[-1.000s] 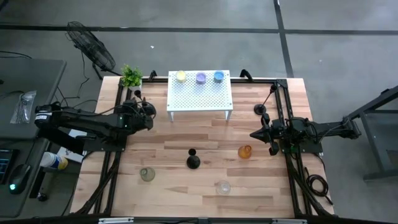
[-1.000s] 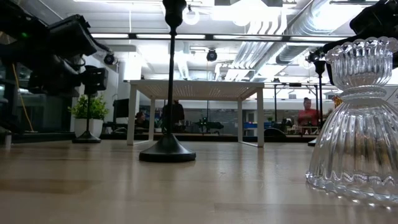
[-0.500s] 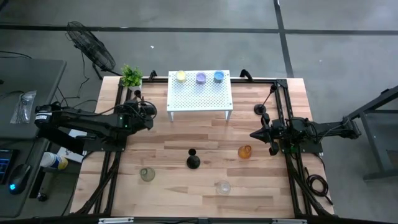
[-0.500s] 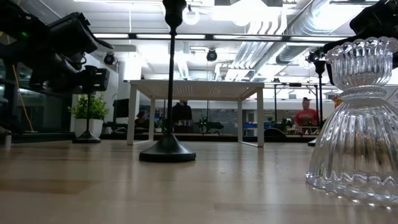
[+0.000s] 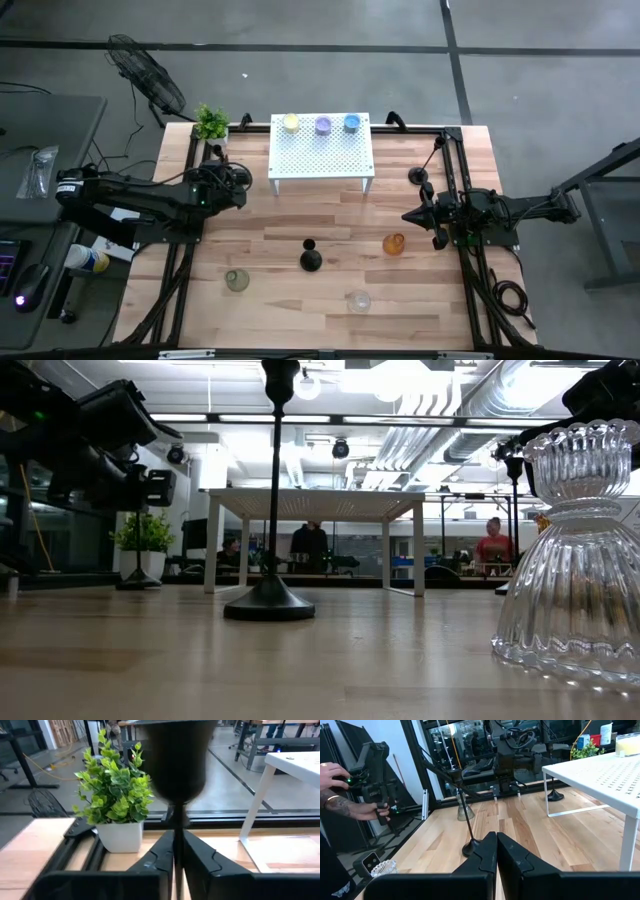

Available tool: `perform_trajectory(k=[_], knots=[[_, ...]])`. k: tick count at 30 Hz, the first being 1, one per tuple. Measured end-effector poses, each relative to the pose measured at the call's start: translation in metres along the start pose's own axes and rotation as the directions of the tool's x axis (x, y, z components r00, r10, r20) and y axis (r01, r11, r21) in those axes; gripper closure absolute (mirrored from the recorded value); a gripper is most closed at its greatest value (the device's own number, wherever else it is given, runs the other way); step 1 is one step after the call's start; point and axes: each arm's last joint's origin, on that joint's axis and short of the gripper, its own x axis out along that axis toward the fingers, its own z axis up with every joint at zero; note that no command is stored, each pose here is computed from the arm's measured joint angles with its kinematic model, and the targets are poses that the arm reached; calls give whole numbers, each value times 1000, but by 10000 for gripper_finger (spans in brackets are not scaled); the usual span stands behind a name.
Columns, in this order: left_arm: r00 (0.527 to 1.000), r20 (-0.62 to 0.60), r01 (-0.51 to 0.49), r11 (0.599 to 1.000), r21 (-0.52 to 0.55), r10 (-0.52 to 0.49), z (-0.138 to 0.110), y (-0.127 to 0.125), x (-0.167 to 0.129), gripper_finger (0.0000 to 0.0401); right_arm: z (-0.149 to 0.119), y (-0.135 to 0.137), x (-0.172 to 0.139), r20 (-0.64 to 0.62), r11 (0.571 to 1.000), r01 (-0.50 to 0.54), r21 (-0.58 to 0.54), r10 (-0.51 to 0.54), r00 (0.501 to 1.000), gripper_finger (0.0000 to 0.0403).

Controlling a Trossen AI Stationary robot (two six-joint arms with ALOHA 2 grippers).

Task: Pick & Place candle stick holders
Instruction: Put the top left black candle holder on the shelf

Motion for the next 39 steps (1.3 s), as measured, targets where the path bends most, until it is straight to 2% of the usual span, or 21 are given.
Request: perform_trajectory(k=[3, 16, 24, 29, 35, 39], knots=[[1000, -12, 7, 1000, 3, -7, 0, 0, 0, 391, 0, 0, 0, 0, 1000, 0, 0, 0, 1000, 401], [997, -59, 51, 999, 19, -50, 6, -7, -1, 392, 0, 0, 0, 0, 1000, 0, 0, 0, 1000, 401], [981, -119, 169, 977, 130, -154, 39, -28, -6, 394, 0, 0, 0, 0, 1000, 0, 0, 0, 1000, 400], [976, -111, 207, 962, 178, -190, 61, -37, -9, 394, 0, 0, 0, 0, 1000, 0, 0, 0, 1000, 400], [966, -113, 251, 944, 213, -231, 90, -40, -15, 394, 0, 0, 0, 0, 1000, 0, 0, 0, 1000, 400], [971, -94, 234, 950, 206, -219, 111, -33, -20, 394, 0, 0, 0, 0, 1000, 0, 0, 0, 1000, 400]])
